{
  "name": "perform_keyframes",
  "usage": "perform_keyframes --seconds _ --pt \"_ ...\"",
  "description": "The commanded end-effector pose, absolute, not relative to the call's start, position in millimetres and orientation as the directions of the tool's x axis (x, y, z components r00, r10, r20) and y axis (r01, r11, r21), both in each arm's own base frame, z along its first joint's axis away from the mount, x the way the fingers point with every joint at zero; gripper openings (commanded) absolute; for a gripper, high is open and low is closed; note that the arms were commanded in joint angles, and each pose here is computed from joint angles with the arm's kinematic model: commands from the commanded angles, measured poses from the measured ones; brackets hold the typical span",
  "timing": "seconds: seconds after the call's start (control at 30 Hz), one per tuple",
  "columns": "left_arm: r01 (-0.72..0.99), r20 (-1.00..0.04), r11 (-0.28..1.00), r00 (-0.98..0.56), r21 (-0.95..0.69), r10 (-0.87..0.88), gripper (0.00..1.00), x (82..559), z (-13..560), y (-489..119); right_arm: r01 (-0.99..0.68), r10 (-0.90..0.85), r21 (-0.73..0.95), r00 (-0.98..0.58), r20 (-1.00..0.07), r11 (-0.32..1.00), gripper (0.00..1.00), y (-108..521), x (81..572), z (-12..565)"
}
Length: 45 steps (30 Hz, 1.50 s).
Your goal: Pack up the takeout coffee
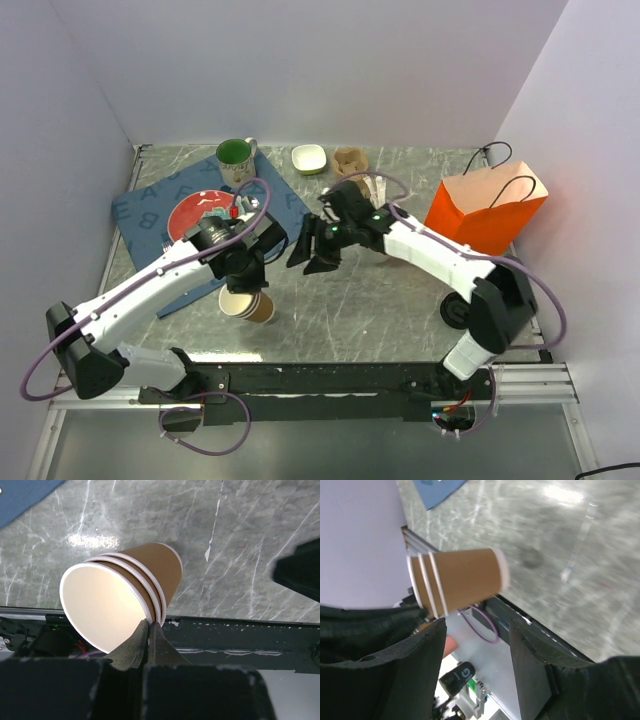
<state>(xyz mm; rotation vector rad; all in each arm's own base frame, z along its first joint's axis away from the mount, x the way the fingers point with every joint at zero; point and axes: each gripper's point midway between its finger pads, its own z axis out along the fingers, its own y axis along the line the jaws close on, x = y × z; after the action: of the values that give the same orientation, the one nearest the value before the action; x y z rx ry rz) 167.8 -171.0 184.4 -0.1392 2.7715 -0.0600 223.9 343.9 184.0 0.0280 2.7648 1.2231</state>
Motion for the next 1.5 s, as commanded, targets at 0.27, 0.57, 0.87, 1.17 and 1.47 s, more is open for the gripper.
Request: perform_keyframes --seconds 0.27,0.57,0.87,1.17,1.47 --pt "-0.089 -0.381 0.988 -0.915 -0.128 -0.132 0.01 159 191 -167 -0.093 -0.068 0.819 -0.995 -0.067 0.567 0.56 417 205 199" --pt "-0.071 -0.398 0.990 -0.910 -0.125 -0.116 0.01 164 192 -169 -0.107 -0.136 0.811 -0.990 -0.035 0.575 0.55 432 188 188" --pt "-0.069 -0.417 0.990 -0.901 -0.122 -0.115 0.01 170 193 -171 -0.118 -0.162 0.805 -0.986 -0.027 0.582 0.53 436 185 183" --pt "-0.089 -0.443 0.987 -0.886 -0.133 -0.140 0.01 174 198 -169 -0.089 -0.163 0.784 -0.987 0.016 0.615 0.50 431 180 161" --pt "-0.113 -0.470 0.978 -0.864 -0.174 -0.183 0.01 177 207 -170 -0.094 -0.169 0.767 -0.985 0.019 0.635 0.50 425 177 149"
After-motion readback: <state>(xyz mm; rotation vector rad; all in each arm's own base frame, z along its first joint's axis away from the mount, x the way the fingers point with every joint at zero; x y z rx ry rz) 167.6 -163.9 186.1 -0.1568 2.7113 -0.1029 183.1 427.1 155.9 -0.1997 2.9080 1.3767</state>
